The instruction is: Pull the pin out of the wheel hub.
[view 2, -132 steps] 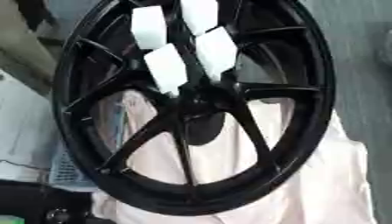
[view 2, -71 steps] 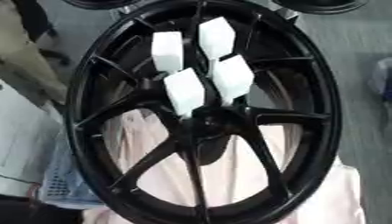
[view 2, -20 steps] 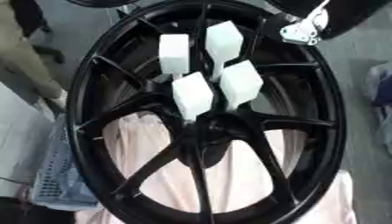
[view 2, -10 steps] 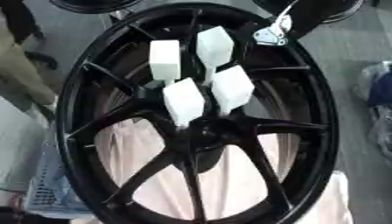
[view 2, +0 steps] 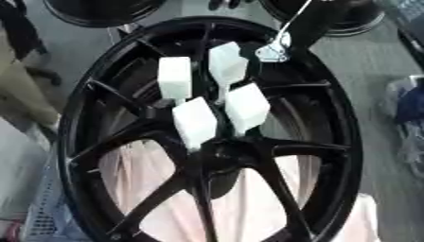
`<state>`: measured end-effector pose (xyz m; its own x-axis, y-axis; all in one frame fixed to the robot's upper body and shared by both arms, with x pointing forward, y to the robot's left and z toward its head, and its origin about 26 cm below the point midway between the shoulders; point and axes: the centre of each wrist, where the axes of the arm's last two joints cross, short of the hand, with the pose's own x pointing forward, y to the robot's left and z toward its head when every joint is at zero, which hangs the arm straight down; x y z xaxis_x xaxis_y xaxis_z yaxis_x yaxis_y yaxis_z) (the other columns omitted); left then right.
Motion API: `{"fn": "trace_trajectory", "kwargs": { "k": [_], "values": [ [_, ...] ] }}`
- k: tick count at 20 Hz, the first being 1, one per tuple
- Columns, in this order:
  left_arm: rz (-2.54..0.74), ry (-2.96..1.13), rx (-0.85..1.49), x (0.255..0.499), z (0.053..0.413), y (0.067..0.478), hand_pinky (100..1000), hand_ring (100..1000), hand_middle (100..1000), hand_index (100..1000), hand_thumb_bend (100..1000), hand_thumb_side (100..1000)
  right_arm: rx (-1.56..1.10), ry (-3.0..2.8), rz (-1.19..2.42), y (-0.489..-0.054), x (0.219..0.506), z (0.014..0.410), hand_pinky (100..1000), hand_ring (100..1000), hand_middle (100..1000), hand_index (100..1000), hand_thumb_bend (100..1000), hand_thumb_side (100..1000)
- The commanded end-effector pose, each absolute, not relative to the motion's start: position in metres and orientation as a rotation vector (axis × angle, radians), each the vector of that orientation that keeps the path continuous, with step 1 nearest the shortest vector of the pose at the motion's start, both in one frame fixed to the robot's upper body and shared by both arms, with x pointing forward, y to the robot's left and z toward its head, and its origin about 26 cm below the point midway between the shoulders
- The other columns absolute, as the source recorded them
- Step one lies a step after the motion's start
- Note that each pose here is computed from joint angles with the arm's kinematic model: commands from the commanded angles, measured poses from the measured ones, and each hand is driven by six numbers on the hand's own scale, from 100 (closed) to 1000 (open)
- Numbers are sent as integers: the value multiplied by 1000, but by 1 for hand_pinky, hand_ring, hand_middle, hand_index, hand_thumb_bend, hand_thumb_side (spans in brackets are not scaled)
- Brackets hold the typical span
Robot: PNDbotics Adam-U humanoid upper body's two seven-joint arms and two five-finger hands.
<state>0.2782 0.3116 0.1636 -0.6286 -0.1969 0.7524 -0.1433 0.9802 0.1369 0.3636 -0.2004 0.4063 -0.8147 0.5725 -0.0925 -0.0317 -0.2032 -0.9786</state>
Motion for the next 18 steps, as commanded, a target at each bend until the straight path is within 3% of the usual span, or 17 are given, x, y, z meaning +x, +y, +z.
{"fn": "trace_trajectory", "kwargs": {
  "k": [1,18],
  "values": [
    [-95,-2285,234,276,172,312,859,762,652,761,100,853,-667,-1664,2075,-202,361,416,860,881,902,925,286,241],
    [-108,-2291,229,278,174,310,862,764,649,761,100,856,-603,-1595,2130,-203,362,410,855,879,890,911,299,257]
  ]
}}
